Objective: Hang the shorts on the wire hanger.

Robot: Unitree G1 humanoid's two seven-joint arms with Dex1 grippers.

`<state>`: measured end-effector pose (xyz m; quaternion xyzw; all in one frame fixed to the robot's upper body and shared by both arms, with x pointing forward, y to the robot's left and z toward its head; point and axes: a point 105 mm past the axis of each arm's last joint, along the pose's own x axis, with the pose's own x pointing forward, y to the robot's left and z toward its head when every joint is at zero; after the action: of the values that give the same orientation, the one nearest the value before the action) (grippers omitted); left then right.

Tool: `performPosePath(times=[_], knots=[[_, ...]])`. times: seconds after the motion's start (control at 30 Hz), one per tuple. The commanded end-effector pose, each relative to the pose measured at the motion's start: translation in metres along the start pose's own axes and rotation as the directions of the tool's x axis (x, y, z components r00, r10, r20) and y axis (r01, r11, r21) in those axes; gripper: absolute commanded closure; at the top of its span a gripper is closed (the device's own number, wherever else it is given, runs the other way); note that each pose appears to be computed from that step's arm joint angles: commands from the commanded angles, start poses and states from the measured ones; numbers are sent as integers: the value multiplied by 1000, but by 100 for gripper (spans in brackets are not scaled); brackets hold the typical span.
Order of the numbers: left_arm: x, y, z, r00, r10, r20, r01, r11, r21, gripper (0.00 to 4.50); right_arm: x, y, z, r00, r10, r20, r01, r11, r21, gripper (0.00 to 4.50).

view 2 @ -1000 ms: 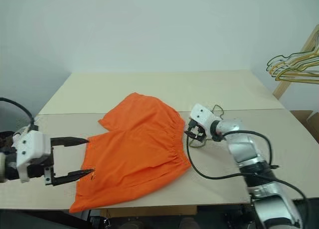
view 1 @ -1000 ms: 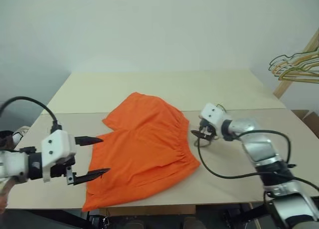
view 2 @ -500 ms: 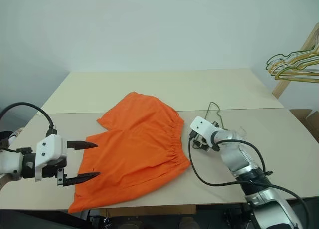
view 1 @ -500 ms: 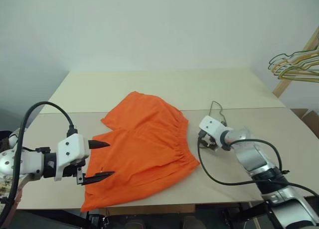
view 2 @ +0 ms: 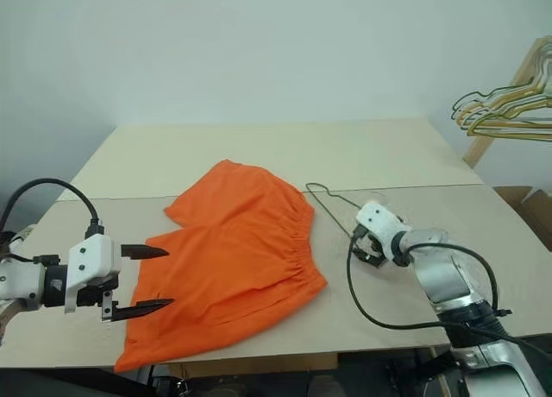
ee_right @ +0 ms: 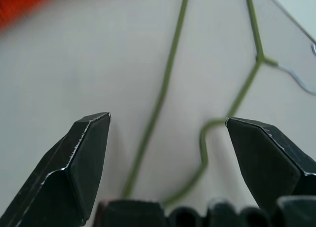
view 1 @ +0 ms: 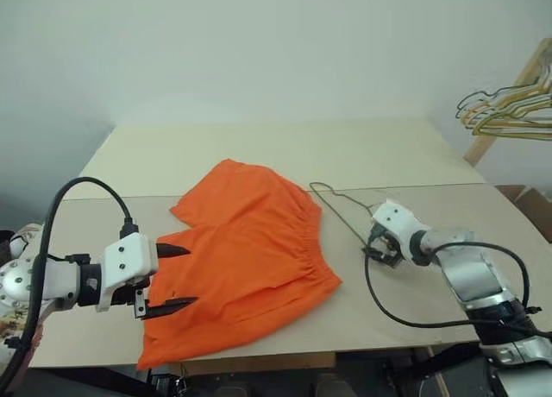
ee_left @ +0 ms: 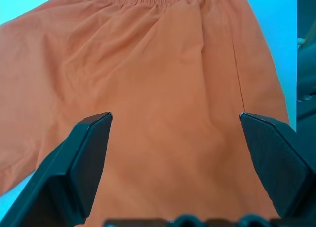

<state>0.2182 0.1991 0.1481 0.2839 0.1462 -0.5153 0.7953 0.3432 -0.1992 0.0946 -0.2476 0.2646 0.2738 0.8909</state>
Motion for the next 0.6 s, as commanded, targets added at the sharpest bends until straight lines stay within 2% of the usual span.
performPosePath(times=[0.03, 0.13, 0.27, 0.43, 0.6], knots=[[0, 5, 3, 1000, 7, 1, -7, 1000, 29, 2, -4, -10, 23, 993, 41, 110, -54, 993, 110, 17], [1, 6, 2, 1000, 4, -6, -4, 999, 33, 2, 6, -16, 19, 994, 59, 88, -74, 982, 173, 17], [1, 5, 0, 1000, 6, -24, -5, 999, 35, 2, 20, -16, 8, 994, 104, 17, -106, 979, 176, 17], [1, 1, -4, 999, 8, -36, -7, 1000, 23, 2, 30, -10, 2, 986, 168, -10, -164, 974, 157, 17], [1, -2, -6, 999, 11, -45, -10, 1000, 13, 2, 36, -8, -12, 980, 176, -89, -157, 970, 185, 17]])
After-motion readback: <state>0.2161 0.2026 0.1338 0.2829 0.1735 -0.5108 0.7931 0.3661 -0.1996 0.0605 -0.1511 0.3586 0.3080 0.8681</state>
